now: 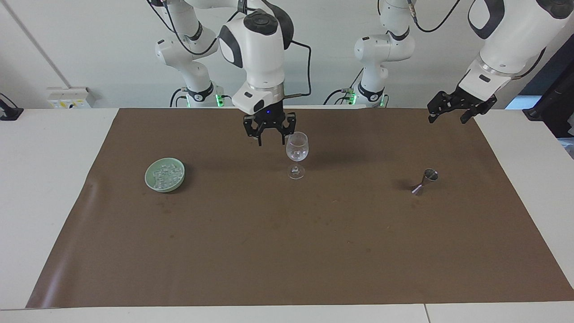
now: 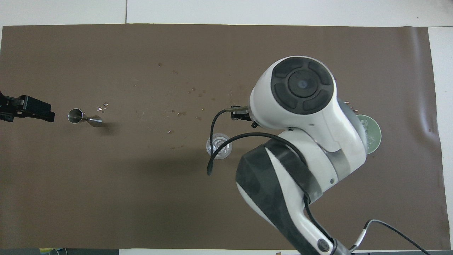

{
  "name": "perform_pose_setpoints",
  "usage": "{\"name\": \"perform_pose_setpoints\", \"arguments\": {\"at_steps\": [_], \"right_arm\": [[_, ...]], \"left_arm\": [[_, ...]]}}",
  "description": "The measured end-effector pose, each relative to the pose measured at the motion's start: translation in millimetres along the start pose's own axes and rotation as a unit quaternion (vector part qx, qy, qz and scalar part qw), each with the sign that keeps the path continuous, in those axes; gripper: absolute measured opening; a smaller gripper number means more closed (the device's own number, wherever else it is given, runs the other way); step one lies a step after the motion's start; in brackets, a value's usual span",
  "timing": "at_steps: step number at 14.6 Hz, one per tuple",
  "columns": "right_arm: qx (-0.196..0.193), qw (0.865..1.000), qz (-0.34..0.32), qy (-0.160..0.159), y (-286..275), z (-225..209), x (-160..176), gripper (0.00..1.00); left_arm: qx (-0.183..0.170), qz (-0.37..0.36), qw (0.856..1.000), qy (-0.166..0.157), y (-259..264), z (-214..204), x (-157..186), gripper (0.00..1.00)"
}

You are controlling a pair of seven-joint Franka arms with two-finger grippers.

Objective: Pour wine and add ice with both arms

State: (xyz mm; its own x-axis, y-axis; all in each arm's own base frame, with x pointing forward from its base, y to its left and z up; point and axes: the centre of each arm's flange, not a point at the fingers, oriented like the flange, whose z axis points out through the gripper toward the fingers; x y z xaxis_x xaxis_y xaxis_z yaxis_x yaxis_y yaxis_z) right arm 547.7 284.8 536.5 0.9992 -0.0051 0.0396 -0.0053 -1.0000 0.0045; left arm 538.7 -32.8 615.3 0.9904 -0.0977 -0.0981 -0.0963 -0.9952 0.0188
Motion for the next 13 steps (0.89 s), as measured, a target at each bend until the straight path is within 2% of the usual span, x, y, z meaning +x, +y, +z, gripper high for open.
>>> {"name": "perform_pose_setpoints", "arguments": {"at_steps": [1, 2, 4, 7, 13], "right_arm": [[-0.010, 1.000, 0.012, -0.015, 24.7, -4.4, 5.2, 0.98], [-0.016, 0.999, 0.029, -0.024, 50.6, -12.2, 9.4, 1.00], [-0.020, 0.998, 0.058, -0.028, 107.0, -32.4, 15.6, 1.00], [-0.018, 0.998, 0.064, -0.021, 180.5, -56.7, 19.7, 1.00], [-0.018, 0.998, 0.028, -0.058, 286.3, -54.0, 18.1, 1.00]], "left_arm": [[0.000, 0.000, 1.000, -0.001, -0.1, 1.1, -0.6, 1.00], [0.001, 0.000, 1.000, -0.001, -0.1, 1.8, -0.9, 1.00], [0.001, 0.000, 1.000, 0.003, -0.2, 1.9, 0.2, 1.00], [0.001, 0.000, 1.000, 0.006, -0.3, 1.8, 1.1, 1.00], [0.002, 0.000, 1.000, 0.006, -0.5, 1.9, 1.0, 1.00]]}}
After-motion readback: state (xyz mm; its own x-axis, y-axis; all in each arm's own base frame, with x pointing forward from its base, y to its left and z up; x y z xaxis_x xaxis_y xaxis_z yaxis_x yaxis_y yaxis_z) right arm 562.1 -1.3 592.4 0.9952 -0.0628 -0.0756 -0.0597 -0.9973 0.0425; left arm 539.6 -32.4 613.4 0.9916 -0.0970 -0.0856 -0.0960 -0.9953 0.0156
